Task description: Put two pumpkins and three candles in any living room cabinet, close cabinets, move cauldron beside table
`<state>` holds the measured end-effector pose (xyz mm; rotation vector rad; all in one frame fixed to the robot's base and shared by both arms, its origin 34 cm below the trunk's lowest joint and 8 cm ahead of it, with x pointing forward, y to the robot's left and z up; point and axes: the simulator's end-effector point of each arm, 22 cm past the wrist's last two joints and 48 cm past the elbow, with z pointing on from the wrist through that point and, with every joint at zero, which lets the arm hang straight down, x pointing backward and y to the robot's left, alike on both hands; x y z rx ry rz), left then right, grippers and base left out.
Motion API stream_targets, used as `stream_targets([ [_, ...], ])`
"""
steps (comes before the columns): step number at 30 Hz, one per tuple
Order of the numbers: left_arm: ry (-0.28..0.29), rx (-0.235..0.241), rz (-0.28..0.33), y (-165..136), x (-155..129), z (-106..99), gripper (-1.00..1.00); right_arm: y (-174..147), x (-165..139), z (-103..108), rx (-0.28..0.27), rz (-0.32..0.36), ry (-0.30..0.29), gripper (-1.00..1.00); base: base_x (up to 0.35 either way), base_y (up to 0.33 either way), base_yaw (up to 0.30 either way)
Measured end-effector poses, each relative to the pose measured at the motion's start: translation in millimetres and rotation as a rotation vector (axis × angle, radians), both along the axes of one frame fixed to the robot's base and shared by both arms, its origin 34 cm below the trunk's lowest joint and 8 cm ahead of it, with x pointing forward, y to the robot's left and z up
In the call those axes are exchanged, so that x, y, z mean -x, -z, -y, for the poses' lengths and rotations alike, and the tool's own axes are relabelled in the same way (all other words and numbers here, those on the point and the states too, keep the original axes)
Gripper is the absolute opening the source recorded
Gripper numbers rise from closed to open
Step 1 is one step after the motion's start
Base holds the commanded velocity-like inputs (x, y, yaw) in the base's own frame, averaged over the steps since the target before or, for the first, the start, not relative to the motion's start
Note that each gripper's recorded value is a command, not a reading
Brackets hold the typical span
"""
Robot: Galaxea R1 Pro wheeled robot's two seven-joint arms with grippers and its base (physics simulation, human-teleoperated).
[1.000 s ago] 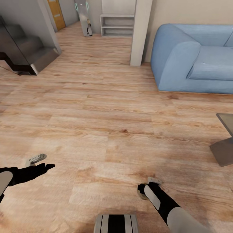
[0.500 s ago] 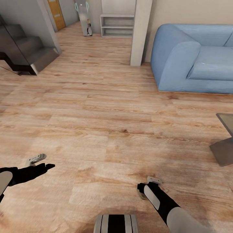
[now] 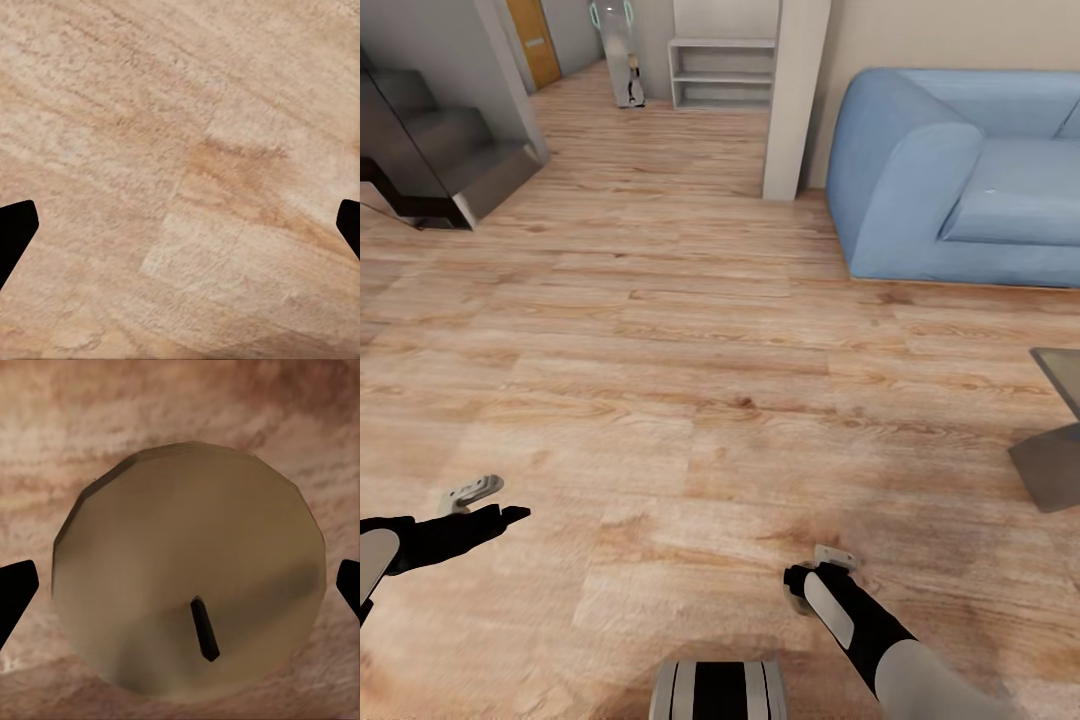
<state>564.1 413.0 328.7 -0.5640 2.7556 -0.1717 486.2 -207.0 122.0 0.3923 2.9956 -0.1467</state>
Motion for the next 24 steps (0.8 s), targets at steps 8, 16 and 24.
stream_targets([
  [8, 0.000, 0.000, -0.008, 4, 2, 0, 1.00, 3, 3, -1, -0.001, -0.008, 0.000, 1.00, 0.000, 0.000, 0.000],
  [16, 0.000, 0.000, -0.021, 10, 4, 0, 1.00, 9, 7, 0, 0.001, -0.019, -0.004, 1.00, 0.000, 0.000, 0.000],
  [24, 0.000, 0.000, -0.028, 14, 5, 0, 1.00, 11, 9, 1, 0.006, -0.025, -0.028, 1.00, 0.000, 0.000, 0.000],
])
